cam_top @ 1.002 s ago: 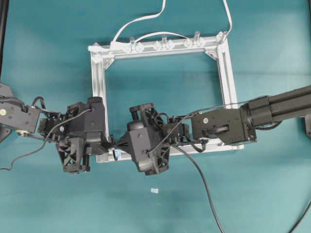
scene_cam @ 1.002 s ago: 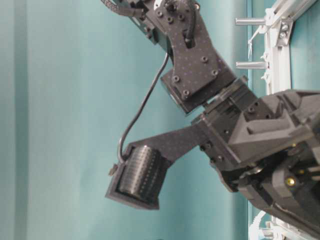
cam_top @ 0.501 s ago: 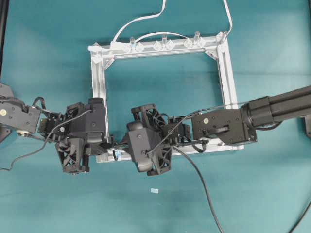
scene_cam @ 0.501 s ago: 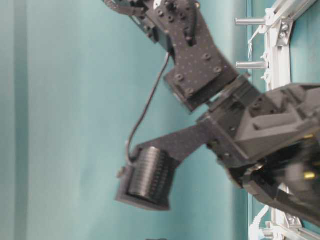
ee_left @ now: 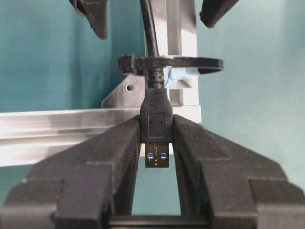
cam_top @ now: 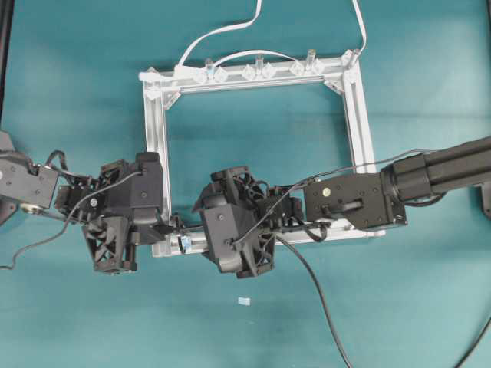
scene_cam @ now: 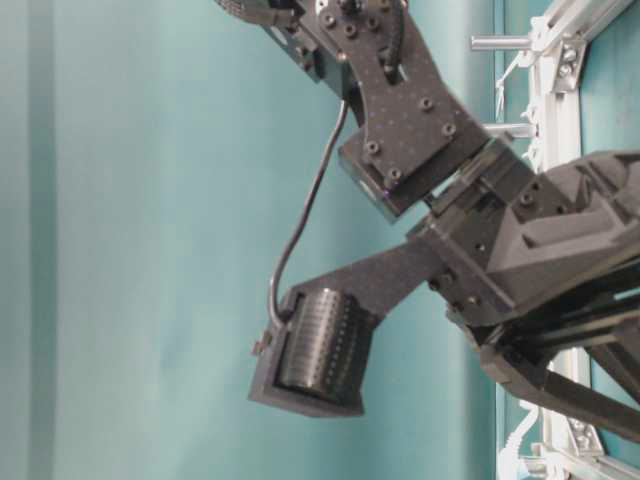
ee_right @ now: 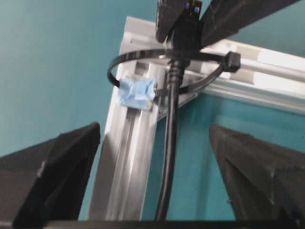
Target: Insert the wire through the string loop located on the left side.
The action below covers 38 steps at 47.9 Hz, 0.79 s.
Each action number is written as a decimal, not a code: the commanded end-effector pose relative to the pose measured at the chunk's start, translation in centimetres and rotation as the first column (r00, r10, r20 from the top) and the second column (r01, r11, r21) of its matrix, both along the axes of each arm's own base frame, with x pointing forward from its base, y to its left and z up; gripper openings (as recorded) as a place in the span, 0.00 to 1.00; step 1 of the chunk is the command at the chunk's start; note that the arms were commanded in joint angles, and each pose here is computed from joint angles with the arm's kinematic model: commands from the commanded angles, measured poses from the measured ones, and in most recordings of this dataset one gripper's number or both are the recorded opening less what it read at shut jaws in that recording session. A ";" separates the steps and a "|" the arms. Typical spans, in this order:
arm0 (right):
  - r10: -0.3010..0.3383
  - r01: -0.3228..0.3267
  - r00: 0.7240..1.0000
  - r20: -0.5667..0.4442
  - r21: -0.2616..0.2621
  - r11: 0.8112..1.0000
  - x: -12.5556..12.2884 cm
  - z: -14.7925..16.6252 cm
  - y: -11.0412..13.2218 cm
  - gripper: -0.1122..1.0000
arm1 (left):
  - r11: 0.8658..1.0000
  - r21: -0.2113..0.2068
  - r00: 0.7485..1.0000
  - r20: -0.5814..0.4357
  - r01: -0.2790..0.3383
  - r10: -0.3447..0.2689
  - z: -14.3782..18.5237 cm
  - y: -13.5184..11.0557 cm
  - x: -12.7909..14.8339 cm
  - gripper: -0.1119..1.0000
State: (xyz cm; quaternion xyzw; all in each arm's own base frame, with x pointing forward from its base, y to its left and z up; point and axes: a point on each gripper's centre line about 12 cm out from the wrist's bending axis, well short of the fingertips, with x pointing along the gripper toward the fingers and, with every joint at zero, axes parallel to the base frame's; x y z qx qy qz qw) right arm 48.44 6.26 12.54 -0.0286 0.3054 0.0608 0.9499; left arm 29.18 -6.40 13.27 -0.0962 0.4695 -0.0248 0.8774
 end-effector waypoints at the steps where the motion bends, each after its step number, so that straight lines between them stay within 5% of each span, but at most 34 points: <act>1: 0.004 -0.004 1.000 0.030 0.004 1.000 0.2 1.3 0.2 0.93 | 1.000 -0.007 1.000 0.022 -0.001 0.001 1.0 0.0 -0.1 0.30; 38: 0.005 -0.005 0.999 0.032 0.003 1.000 0.2 1.3 0.3 0.93 | 0.998 0.006 0.994 -0.089 0.064 -0.063 1.7 -0.4 -5.6 0.30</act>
